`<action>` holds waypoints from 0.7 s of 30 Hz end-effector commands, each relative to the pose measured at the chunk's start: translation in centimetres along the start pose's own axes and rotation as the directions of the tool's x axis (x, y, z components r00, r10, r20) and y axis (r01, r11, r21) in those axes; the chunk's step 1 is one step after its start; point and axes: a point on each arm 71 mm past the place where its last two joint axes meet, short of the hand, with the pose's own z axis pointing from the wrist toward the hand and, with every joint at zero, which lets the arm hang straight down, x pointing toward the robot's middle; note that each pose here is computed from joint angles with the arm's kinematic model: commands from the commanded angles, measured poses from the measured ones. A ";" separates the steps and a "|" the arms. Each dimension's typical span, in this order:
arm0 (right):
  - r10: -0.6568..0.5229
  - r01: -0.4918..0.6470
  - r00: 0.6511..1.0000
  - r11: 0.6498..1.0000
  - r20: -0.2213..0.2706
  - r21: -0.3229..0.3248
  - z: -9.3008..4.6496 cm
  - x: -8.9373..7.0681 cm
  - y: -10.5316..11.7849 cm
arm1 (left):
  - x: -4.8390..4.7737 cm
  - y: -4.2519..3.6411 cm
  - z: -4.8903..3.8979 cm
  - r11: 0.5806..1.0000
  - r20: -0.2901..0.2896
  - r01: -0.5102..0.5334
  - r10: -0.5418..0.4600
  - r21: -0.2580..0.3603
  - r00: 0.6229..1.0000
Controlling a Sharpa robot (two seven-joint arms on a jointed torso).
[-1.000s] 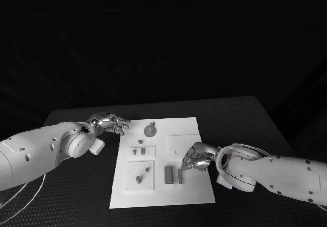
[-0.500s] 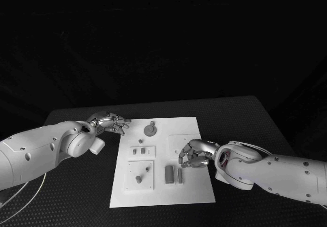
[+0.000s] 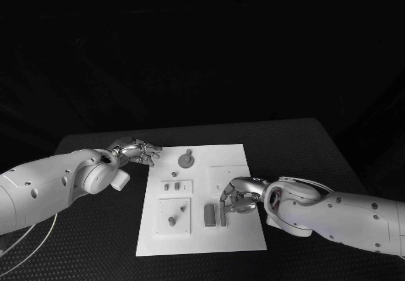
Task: Assemble the parts on the task board
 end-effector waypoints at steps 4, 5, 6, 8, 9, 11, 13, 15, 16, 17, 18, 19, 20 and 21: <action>-0.038 0.038 0.999 0.999 -0.018 0.006 0.3 0.4 -0.1 | 0.22 -0.16 0.04 1.000 -0.017 -0.001 0.001 0.009 1.000; -0.040 0.041 0.999 0.999 -0.014 0.010 0.3 0.4 -0.1 | 0.21 -0.16 0.04 1.000 -0.016 -0.001 0.001 0.009 1.000; -0.044 0.044 0.999 0.999 -0.011 0.012 0.3 0.4 -0.2 | 0.19 -0.15 0.04 1.000 -0.015 -0.001 0.001 0.009 1.000; -0.056 0.056 0.998 0.998 -0.001 0.012 0.4 0.4 -0.2 | 0.19 -0.16 0.04 1.000 -0.015 -0.001 0.001 0.009 1.000; -0.060 0.060 0.998 0.998 0.001 0.013 0.4 0.4 -0.2 | 0.19 -0.16 0.04 1.000 -0.015 -0.001 0.001 0.009 1.000; -0.062 0.062 0.998 0.998 0.001 0.014 0.4 0.4 -0.3 | 0.20 -0.16 0.04 1.000 -0.016 -0.001 0.001 0.009 1.000; -0.062 0.062 0.998 0.998 0.005 0.014 0.4 0.4 -0.3 | 0.21 -0.16 0.04 1.000 -0.016 -0.001 0.002 0.008 1.000; -0.061 0.061 0.998 0.998 0.008 0.014 0.5 0.4 -0.3 | 0.23 -0.16 0.05 1.000 -0.017 -0.001 0.002 0.009 1.000; -0.061 0.061 0.998 0.998 0.009 0.014 0.5 0.4 -0.3 | 0.22 -0.16 0.05 1.000 -0.016 -0.001 0.002 0.009 1.000; -0.060 0.060 0.998 0.998 0.010 0.013 0.5 0.4 -0.2 | 0.22 -0.16 0.06 1.000 -0.016 -0.001 0.002 0.009 1.000; -0.060 0.060 0.998 0.998 0.012 0.013 0.5 0.4 -0.2 | 0.23 -0.16 0.06 1.000 -0.017 -0.001 0.002 0.009 1.000; -0.060 0.060 0.998 0.998 0.010 0.013 0.5 0.4 -0.2 | 0.23 -0.17 0.06 1.000 -0.017 -0.001 0.002 0.009 1.000; -0.060 0.060 0.998 0.998 0.007 0.013 0.5 0.5 -0.2 | 0.23 -0.16 0.06 1.000 -0.017 -0.001 0.002 0.008 1.000; -0.060 0.060 0.998 0.998 0.005 0.013 0.5 0.5 -0.2 | 0.23 -0.16 0.06 1.000 -0.017 -0.001 0.002 0.008 1.000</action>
